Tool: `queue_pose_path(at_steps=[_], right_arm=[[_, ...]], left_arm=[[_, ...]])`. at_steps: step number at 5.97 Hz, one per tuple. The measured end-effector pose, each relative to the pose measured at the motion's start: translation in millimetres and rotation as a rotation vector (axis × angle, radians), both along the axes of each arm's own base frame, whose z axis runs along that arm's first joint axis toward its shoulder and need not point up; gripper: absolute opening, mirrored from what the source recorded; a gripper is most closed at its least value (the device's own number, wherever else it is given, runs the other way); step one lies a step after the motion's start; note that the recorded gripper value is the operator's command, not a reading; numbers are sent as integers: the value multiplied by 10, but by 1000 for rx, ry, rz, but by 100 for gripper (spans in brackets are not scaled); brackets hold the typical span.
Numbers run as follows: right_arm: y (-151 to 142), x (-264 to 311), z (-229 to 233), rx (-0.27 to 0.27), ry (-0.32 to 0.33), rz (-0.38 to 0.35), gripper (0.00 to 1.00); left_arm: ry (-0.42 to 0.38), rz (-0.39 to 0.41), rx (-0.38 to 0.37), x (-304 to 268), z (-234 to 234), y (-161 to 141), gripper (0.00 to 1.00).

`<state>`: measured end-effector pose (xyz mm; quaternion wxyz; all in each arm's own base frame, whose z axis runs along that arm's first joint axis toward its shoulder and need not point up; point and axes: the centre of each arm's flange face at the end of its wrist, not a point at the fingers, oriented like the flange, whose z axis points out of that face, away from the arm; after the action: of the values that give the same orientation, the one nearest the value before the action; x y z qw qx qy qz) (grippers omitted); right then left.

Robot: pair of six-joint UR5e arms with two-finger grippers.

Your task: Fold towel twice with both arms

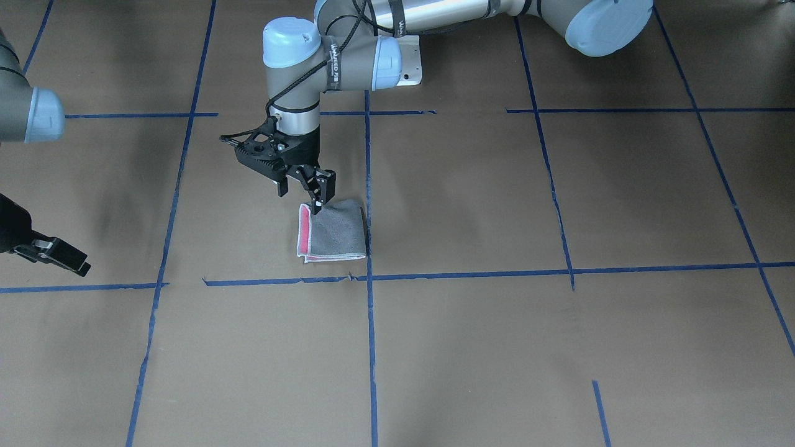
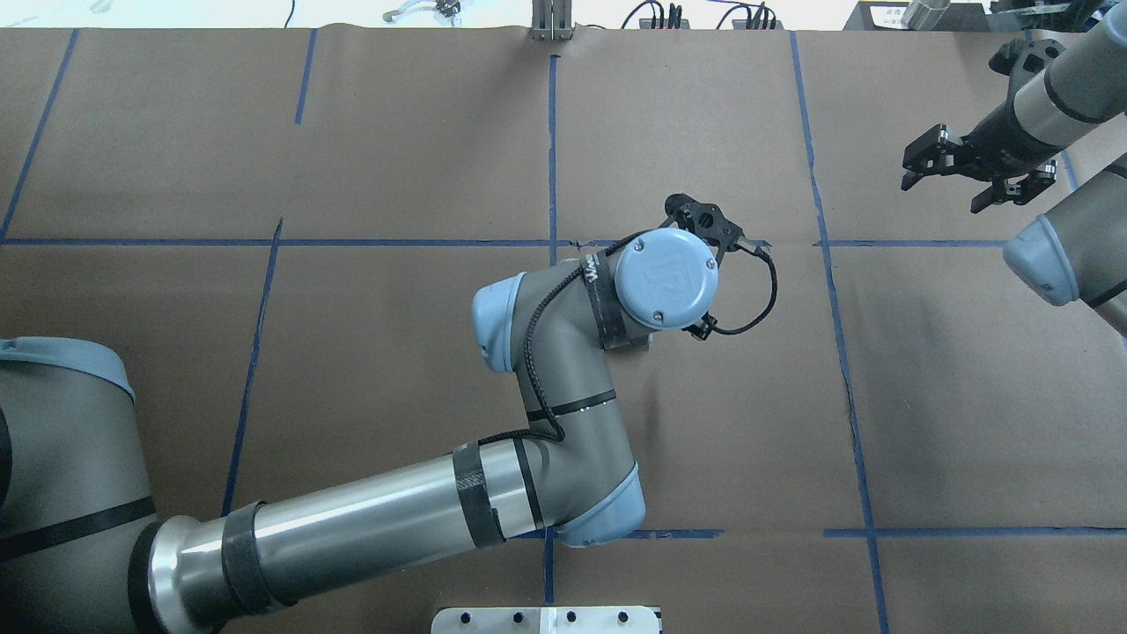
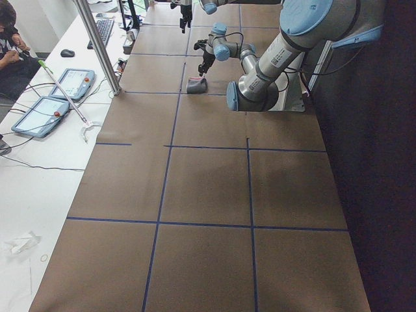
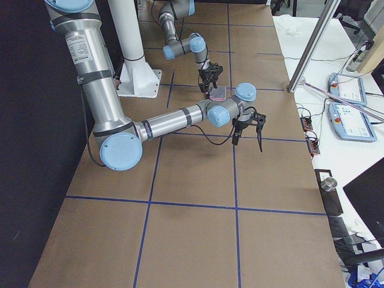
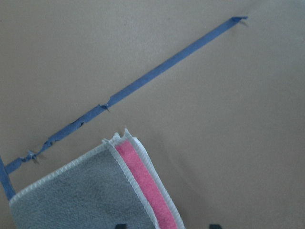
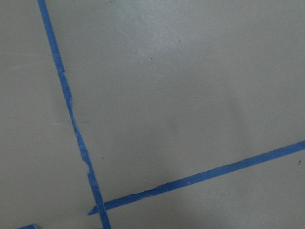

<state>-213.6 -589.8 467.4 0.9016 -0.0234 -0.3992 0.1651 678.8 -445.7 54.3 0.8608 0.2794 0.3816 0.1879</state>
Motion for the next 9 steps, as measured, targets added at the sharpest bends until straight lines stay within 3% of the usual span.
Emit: queue_pose_path(at_steps=[3,5,7,9], right_arm=[[-101,118,-191,55,-48,-59,100],[-265,721,-48,122,12,-146,100],[-362,1537,191,159,77,-229,100],[-387,2133,513,188,103,-288,100]], left_arm=[[59,10,-130,-1466,519,-690,100],[79,10,-258,-2547,1117,-1160,100],[125,28,-373,-3979,1956,-1639,100],[98,43,-426,-5208,2785,-1883,100]])
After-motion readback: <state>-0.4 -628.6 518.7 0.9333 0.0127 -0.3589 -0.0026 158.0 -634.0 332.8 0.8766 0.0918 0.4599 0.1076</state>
